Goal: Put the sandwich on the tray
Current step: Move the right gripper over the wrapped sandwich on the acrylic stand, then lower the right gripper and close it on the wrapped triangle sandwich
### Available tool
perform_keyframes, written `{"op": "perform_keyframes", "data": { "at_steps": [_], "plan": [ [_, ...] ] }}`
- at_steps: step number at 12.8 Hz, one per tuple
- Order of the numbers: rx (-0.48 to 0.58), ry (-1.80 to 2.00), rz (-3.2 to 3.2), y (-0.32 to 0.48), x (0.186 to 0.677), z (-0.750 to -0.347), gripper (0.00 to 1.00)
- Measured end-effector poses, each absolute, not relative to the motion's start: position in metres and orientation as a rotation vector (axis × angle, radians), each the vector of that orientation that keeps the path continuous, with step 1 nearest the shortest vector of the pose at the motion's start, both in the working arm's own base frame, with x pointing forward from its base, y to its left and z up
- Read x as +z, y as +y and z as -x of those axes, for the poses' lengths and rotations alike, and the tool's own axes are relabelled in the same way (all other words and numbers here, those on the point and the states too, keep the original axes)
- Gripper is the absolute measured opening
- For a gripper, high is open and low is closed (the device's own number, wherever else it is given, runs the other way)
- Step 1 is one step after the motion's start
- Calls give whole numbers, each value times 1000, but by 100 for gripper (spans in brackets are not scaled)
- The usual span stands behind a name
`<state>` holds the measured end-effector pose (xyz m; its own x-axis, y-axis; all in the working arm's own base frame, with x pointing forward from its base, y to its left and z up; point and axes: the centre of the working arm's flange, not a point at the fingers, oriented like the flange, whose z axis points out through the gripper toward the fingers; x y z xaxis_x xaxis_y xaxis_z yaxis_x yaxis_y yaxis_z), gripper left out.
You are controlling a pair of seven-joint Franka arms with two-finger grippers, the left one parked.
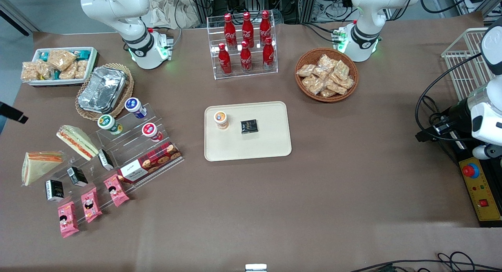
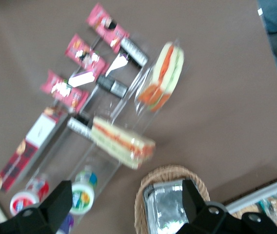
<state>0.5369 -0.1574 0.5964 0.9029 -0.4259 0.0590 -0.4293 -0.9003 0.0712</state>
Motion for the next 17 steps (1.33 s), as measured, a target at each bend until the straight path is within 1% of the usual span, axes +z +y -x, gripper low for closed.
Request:
{"op": "perform_keyframes", "data": {
  "at_steps": [2, 5, 6, 9, 11, 13, 17],
  "plan": [
    [97, -769, -2943, -184, 577, -548, 100],
    [63, -954, -2868, -209, 540, -561, 100],
    [71, -984, -2849, -216, 528, -567, 100],
    [131, -1100, -2835, -250, 485, -583, 100],
    [155, -1150, -2843, -259, 461, -592, 100],
    [176, -1203, -2867, -258, 446, -600, 100],
    [156, -1273, -2872, -267, 429, -601, 100]
  ]
}}
